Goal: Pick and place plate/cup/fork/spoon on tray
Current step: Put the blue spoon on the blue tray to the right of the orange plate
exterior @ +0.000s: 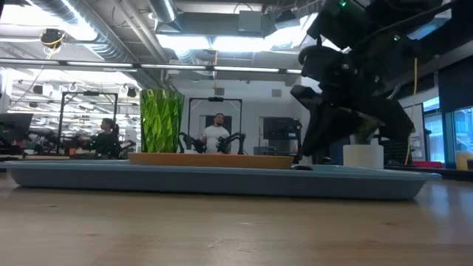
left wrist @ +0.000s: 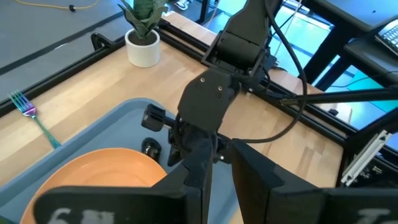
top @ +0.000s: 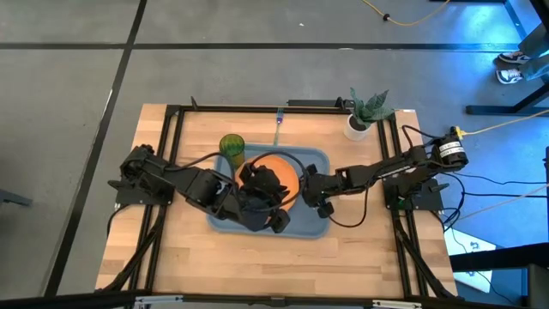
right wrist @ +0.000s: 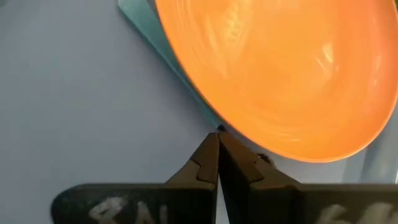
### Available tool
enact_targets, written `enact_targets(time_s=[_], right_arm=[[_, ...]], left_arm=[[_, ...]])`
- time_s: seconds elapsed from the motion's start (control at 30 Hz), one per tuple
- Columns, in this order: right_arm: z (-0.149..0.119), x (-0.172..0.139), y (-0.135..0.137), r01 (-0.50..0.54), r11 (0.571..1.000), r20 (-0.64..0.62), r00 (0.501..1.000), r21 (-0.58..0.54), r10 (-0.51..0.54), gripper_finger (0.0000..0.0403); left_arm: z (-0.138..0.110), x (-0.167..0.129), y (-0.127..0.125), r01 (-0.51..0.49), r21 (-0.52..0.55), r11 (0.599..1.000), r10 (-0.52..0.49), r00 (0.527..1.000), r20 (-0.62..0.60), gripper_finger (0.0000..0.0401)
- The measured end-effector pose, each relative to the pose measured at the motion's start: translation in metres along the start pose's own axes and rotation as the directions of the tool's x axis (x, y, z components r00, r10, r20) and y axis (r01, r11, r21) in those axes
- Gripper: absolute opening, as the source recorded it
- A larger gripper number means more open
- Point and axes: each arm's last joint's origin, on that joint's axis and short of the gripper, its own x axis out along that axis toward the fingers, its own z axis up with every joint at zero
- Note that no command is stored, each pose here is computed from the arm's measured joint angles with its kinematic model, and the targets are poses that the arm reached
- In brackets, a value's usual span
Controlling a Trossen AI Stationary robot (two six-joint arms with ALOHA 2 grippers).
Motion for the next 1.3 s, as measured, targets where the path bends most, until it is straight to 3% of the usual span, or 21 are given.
enact_targets(time_s=[0.33, 0.7, 1.3], right_arm=[[0.005, 0.002, -0.004, 0.030, 0.999, 0.055, 0.998, 0.016, -0.031, 0.0012], [-0.002, 0.004, -0.006, 0.031, 0.999, -0.005, 1.000, 0.019, -0.031, 0.0006], [-0.012, 0.010, -0.021, -0.064, 0.995, 0.033, 0.998, 0.079, 0.061, 0.0002]], left_arm=[[-0.001, -0.001, -0.001, 0.005, 0.002, 1.000, -0.005, 1.000, -0.001, 0.0053], [-0.001, -0.001, -0.001, 0.005, 0.003, 1.000, -0.005, 1.000, -0.001, 0.0053], [-0.001, -0.001, -0.001, 0.014, 0.007, 1.000, -0.014, 1.000, -0.011, 0.0053]])
